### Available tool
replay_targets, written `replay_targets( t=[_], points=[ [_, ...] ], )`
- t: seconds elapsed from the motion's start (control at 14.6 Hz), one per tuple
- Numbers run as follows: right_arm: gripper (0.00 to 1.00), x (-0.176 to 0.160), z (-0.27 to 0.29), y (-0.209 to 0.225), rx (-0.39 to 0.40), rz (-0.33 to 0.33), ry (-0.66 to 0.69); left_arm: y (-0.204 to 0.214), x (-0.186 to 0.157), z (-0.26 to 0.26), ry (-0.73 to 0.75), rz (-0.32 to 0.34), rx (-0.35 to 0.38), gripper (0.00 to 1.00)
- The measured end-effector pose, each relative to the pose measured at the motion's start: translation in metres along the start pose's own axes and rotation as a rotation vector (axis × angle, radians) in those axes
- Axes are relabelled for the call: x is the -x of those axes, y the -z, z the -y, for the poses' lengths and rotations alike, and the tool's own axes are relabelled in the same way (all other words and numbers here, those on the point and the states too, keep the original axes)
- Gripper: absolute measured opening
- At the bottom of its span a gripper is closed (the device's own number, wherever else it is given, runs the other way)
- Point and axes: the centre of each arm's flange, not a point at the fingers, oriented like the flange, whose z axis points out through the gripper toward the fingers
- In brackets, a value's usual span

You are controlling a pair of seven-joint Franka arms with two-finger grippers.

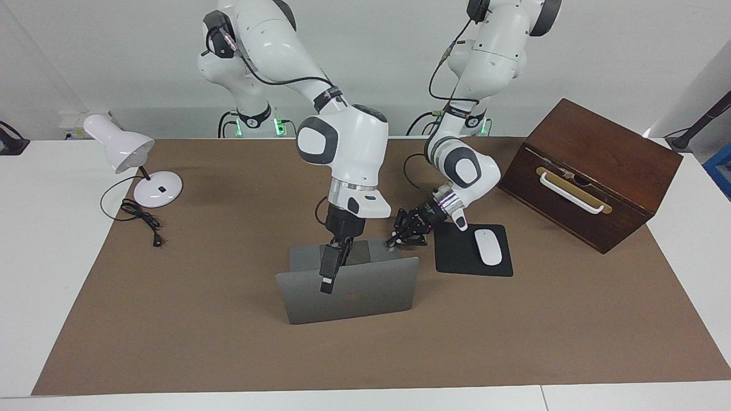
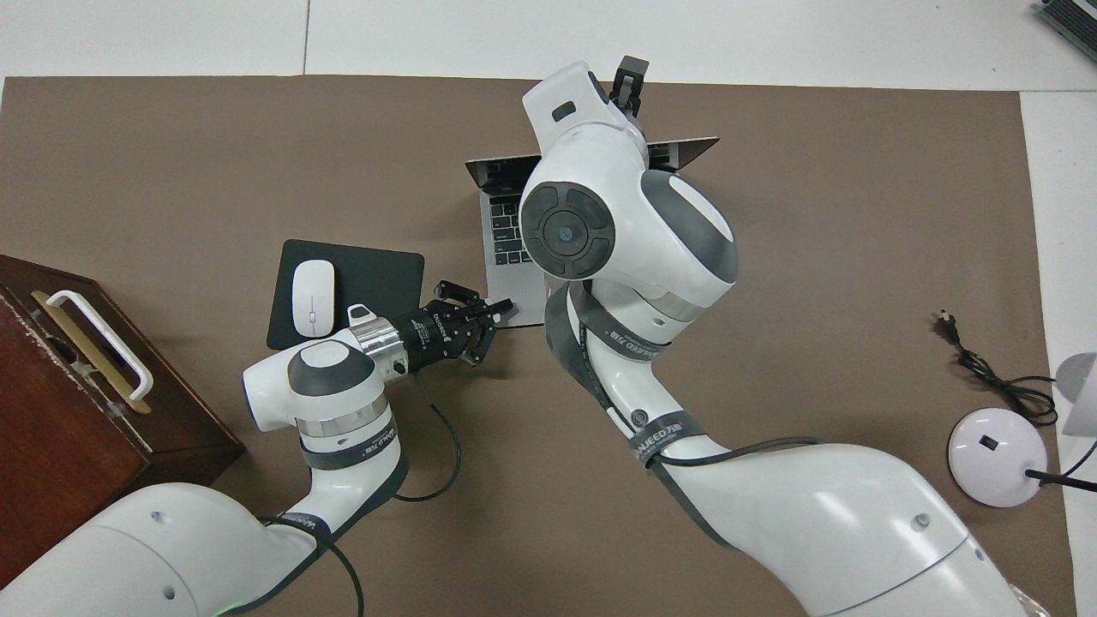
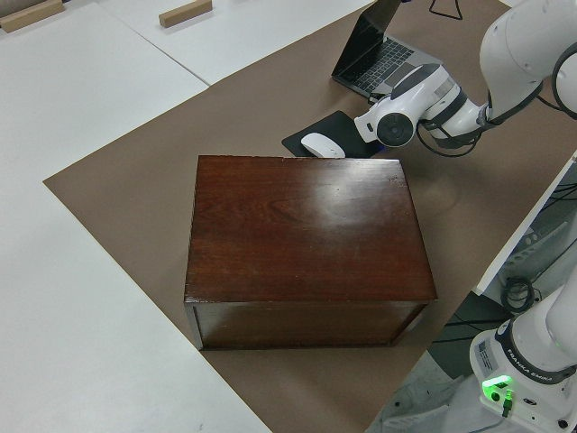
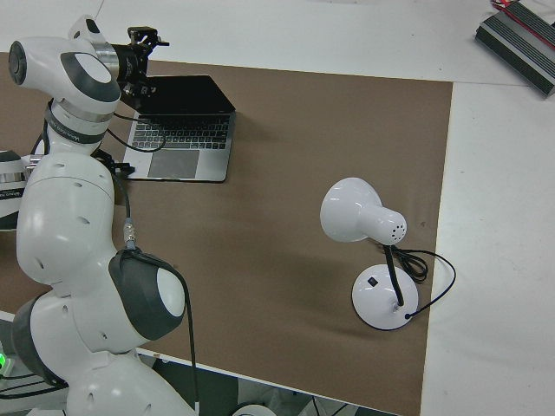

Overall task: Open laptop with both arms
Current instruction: 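Push the lid fully open with the right gripper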

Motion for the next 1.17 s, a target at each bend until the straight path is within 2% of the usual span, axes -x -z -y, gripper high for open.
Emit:
replay_targets(
  t=[0.76, 1.17],
  points=[
    [1.00, -0.0019, -0.0097, -0.0040, 0.022, 0.000, -0.012, 0.0000, -0.0001, 0.0000, 0.001, 0.000, 0.001, 0.01],
    [1.00, -0.0020, -0.0100, -0.0043, 0.038, 0.024, -0.004, 0.0004, -0.0009, -0.0012, 0.010, 0.003, 0.008, 0.01]
  ],
)
